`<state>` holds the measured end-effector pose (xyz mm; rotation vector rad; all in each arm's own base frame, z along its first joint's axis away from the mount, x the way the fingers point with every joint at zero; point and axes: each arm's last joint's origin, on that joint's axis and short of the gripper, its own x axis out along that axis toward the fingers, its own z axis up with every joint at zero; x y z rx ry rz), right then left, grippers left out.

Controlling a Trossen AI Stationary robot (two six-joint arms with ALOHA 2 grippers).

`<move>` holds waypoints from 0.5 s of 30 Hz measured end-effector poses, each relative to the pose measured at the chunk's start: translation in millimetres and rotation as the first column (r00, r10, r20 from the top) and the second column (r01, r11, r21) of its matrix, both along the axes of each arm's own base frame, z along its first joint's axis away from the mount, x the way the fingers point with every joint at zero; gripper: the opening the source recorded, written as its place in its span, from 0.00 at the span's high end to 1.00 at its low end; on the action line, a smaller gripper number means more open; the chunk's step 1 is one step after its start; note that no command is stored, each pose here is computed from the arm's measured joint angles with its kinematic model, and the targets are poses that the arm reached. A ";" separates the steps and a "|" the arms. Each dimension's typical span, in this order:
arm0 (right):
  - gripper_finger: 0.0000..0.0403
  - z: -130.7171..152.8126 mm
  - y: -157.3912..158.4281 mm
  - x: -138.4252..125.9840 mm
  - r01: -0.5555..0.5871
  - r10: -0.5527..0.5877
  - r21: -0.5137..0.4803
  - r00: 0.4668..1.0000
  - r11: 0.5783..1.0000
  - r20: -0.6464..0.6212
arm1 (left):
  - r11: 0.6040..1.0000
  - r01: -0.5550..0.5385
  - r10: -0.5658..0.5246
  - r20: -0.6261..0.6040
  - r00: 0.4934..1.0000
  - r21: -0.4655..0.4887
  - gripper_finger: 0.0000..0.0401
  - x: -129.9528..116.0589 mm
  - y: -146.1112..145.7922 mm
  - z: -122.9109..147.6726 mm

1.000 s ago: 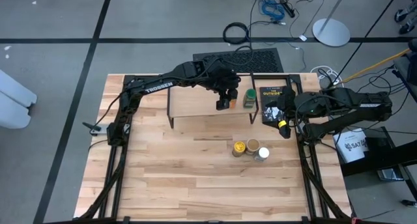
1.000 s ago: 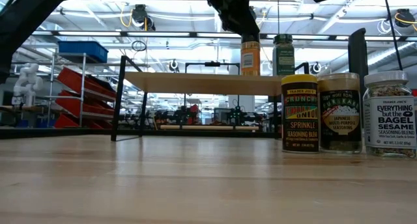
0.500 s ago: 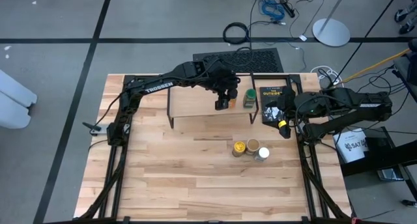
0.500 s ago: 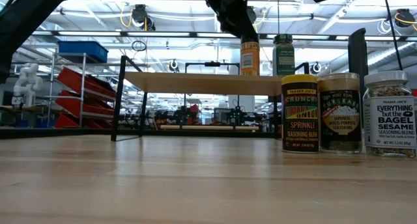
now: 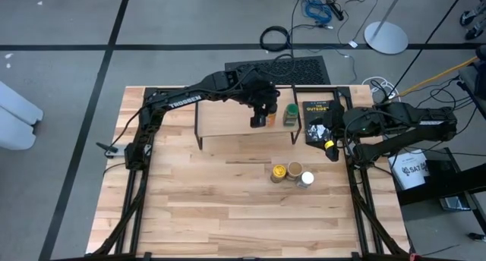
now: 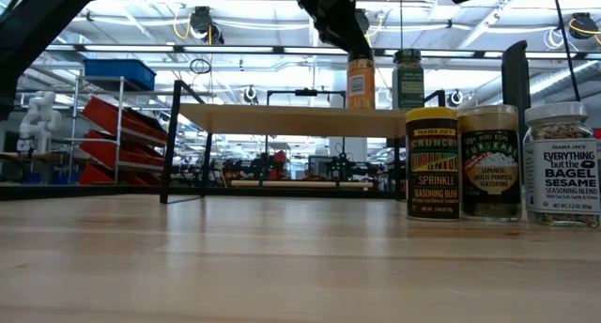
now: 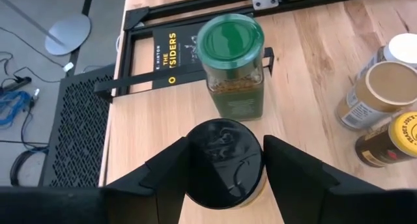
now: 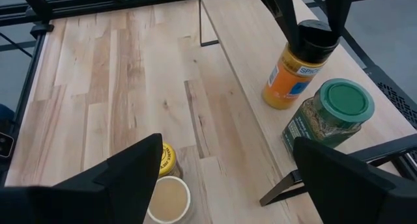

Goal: Shelf spices
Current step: Put the orange seasoning bottle on the shelf

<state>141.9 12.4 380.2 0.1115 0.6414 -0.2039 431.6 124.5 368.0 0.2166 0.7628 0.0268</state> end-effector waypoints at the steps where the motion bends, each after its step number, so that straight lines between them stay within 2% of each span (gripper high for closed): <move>1: 0.17 0.0 0.0 0.0 0.000 0.000 0.000 1.000 1.000 0.000 | 1.000 0.002 -0.002 0.000 1.000 0.001 0.50 0.0 -0.2 0.1; 15: 0.17 0.1 0.0 0.1 -0.002 0.002 -0.003 1.000 1.000 0.001 | 0.999 0.039 -0.039 -0.002 0.999 -0.001 0.50 1.7 -7.7 -0.1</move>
